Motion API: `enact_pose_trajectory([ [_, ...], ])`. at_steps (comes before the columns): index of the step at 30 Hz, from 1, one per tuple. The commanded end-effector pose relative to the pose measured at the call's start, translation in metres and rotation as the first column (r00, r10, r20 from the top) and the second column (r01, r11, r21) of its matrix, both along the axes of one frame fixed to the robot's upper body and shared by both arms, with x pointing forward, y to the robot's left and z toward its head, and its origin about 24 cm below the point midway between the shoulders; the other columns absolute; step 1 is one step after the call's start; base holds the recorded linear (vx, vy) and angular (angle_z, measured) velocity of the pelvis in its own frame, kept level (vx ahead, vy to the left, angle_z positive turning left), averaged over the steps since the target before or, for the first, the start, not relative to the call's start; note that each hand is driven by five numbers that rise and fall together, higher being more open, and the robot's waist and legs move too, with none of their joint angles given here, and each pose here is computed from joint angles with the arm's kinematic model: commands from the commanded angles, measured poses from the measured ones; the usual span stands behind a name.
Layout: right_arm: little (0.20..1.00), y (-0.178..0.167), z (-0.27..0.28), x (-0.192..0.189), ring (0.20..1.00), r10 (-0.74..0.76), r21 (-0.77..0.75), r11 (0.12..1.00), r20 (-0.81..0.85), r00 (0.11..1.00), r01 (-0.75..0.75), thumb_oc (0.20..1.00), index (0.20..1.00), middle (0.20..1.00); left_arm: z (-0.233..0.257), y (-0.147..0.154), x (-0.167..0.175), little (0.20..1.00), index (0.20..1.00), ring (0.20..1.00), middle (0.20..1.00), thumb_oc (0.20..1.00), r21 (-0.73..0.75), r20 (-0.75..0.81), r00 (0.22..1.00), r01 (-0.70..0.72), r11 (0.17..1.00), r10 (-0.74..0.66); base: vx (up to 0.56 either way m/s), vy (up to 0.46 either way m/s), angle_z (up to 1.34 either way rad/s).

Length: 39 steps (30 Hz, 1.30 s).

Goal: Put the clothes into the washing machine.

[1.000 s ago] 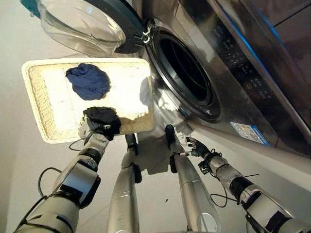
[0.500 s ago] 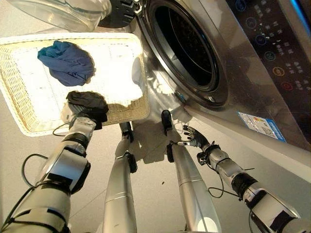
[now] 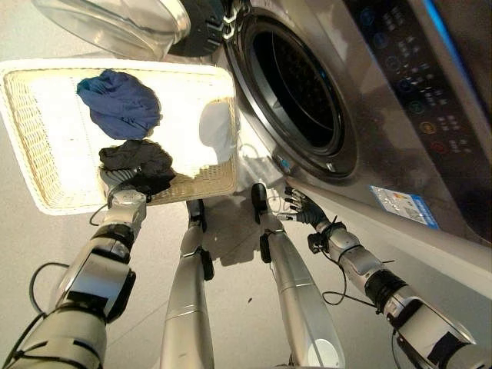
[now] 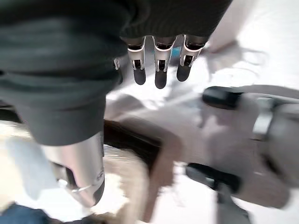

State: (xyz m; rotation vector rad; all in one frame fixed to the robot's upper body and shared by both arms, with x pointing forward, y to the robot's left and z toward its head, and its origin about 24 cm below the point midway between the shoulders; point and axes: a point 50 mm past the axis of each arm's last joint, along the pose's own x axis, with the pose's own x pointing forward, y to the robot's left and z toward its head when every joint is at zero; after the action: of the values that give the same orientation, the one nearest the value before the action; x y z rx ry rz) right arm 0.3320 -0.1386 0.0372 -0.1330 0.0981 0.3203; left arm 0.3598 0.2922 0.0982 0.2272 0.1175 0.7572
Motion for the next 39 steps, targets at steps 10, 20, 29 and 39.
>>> enact_pose_trajectory([
  [10,1.0,-0.013,0.064,-0.003,1.0,-0.12,0.194,0.979,0.27,0.955,0.068,1.0,1.0,1.0,0.003,-0.052,-0.028,0.2,0.2,0.2,0.2,0.2,-0.049,0.384,0.872,0.347,0.936,-0.303,-0.03,-0.06,0.13],
  [20,1.0,0.018,0.108,-0.019,1.0,0.144,0.052,0.98,0.472,0.87,-0.19,1.0,1.0,1.0,0.029,-0.126,-0.058,0.2,0.2,0.2,0.2,0.2,0.084,0.428,0.361,0.897,0.434,-0.829,0.01,-0.012,0.13],
  [29,1.0,0.063,0.112,-0.028,1.0,0.474,-0.056,0.87,0.369,0.799,-0.49,1.0,1.0,1.0,0.056,-0.152,-0.057,0.2,0.2,0.2,0.2,0.2,0.18,0.356,0.151,0.957,0.227,-0.922,0.01,0.003,0.0],
  [39,1.0,0.081,0.099,-0.035,1.0,0.609,-0.046,0.786,0.228,0.76,-0.616,1.0,1.0,1.0,0.068,-0.163,-0.05,0.2,0.2,0.2,0.2,0.2,0.185,0.296,0.104,0.969,0.164,-0.95,0.0,0.0,0.0],
])
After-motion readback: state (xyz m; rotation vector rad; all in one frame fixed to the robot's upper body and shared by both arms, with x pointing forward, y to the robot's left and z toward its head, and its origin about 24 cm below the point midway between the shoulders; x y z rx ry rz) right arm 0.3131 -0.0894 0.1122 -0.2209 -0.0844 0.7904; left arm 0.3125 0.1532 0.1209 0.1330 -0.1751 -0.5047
